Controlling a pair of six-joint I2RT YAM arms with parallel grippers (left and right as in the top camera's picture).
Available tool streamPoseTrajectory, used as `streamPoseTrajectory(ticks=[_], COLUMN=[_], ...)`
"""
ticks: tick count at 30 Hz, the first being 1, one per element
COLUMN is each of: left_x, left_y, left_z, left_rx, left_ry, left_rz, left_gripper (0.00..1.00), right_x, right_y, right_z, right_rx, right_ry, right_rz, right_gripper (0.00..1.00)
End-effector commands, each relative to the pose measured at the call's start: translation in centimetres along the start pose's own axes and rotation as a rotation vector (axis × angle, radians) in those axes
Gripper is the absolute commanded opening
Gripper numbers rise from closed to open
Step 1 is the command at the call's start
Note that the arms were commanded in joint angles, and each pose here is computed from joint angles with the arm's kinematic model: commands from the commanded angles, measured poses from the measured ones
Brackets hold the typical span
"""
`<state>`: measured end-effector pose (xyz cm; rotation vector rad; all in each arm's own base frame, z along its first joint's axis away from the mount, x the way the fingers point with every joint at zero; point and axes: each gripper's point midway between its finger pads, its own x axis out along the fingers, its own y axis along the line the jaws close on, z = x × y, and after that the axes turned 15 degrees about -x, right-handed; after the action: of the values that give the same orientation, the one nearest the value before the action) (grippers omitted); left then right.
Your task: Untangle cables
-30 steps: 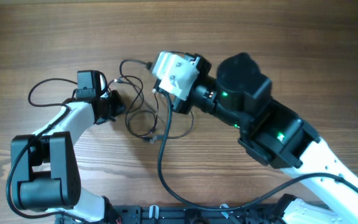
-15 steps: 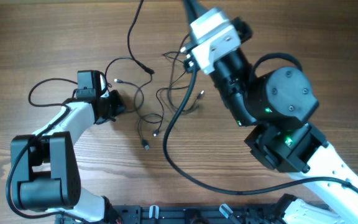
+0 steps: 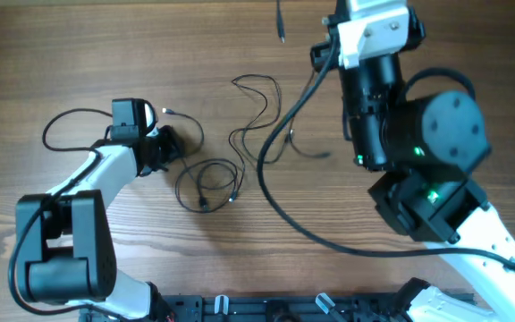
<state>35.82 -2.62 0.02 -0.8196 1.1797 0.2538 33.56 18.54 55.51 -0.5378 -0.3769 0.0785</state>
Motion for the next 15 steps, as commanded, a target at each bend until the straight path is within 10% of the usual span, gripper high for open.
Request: streamPoseTrajectory(ticks=[1, 15], left_x=[2.2, -5.0], left_y=[7.4, 7.5], left_z=[-2.6, 1.0], left_rx=[-0.051, 0.178], left_ry=[0.049, 0.02], left_rz=[0.25, 0.679], left_gripper=[0.83, 0.94], right_x=[0.4, -0.3], right_y=[-2.6, -2.2], right_z=[-3.2, -16.4], right_rx=[0.078, 0.407], right_ry=[0.105, 0.469], right_rz=[-0.055, 0.177], right_gripper=[0.04, 0.04])
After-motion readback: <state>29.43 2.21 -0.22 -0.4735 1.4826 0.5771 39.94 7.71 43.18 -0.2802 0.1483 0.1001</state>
